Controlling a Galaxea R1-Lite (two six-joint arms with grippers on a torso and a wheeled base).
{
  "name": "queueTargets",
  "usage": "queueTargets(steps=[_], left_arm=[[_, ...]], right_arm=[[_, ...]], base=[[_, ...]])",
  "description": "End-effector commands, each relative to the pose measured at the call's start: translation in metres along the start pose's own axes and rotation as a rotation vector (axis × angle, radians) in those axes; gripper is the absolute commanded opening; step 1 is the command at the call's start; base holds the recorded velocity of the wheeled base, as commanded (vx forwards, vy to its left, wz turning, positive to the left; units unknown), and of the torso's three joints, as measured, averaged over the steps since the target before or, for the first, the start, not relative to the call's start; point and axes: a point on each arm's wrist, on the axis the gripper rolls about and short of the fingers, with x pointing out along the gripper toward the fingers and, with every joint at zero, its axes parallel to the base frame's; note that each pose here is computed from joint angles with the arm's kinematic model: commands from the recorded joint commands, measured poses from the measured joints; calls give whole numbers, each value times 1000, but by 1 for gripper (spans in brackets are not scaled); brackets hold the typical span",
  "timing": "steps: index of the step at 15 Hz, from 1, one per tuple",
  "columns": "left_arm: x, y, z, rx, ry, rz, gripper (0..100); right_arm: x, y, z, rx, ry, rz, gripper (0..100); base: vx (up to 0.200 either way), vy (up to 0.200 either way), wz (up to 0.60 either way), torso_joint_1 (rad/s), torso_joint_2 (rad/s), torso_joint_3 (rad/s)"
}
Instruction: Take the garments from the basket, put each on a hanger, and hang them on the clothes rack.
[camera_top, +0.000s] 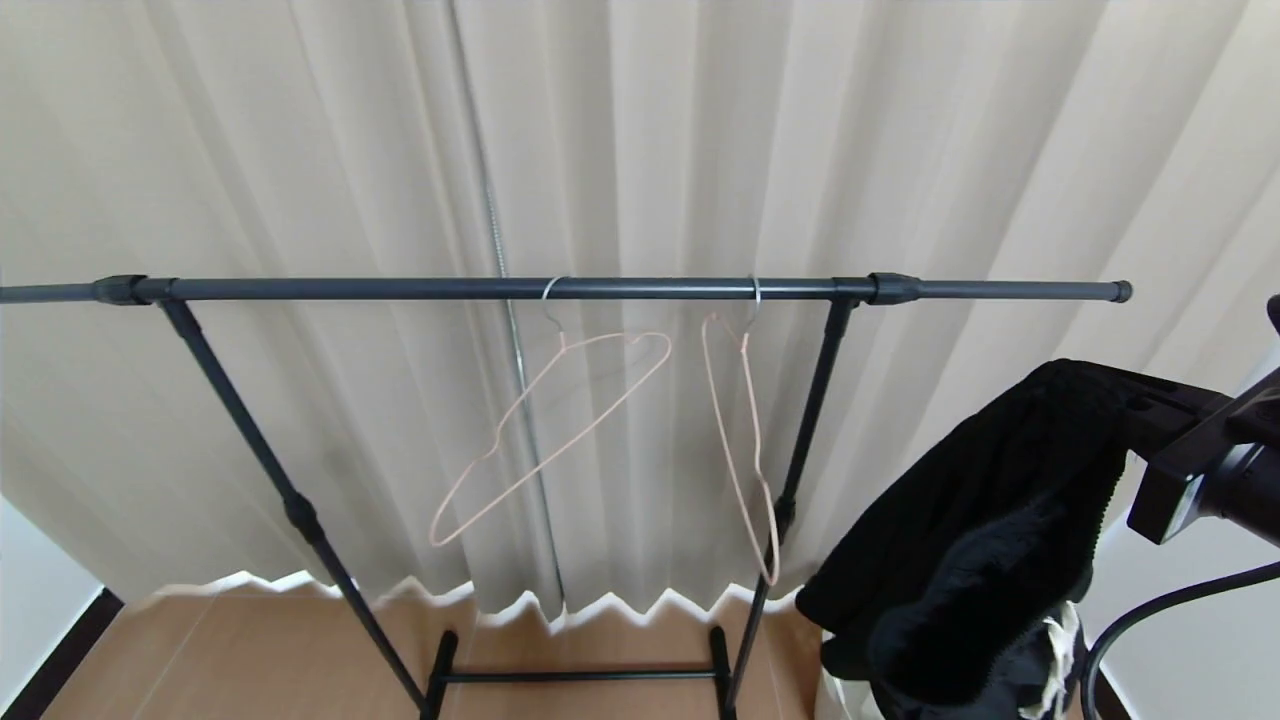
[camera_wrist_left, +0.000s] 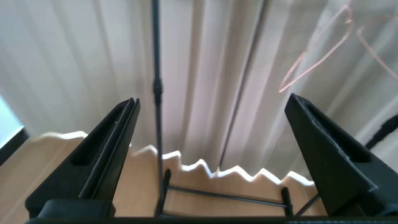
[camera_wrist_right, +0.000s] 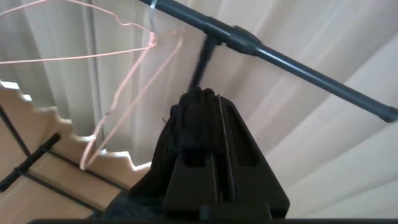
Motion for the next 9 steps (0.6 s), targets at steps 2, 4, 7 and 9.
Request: queueTargets(steps=[2,4,7,9], left_arm=[[0,0,0,0,1,0,100],[0,0,0,0,1,0,100],[0,0,0,0,2,0,100],[0,0,0,1,1,-3,100]], right_arm=[[-1,0,1,0,-5,-1,0],[-1,-1,1,1,-6,-3,0],[-2,0,1,1,-9,0,0],[-2,0,1,1,-10,-1,0]], base=[[-200,0,0,0,2,-5],[-200,0,0,-5,2,5],[-133,67,0,-1,-2,1],[0,200,0,-5,-10,5]])
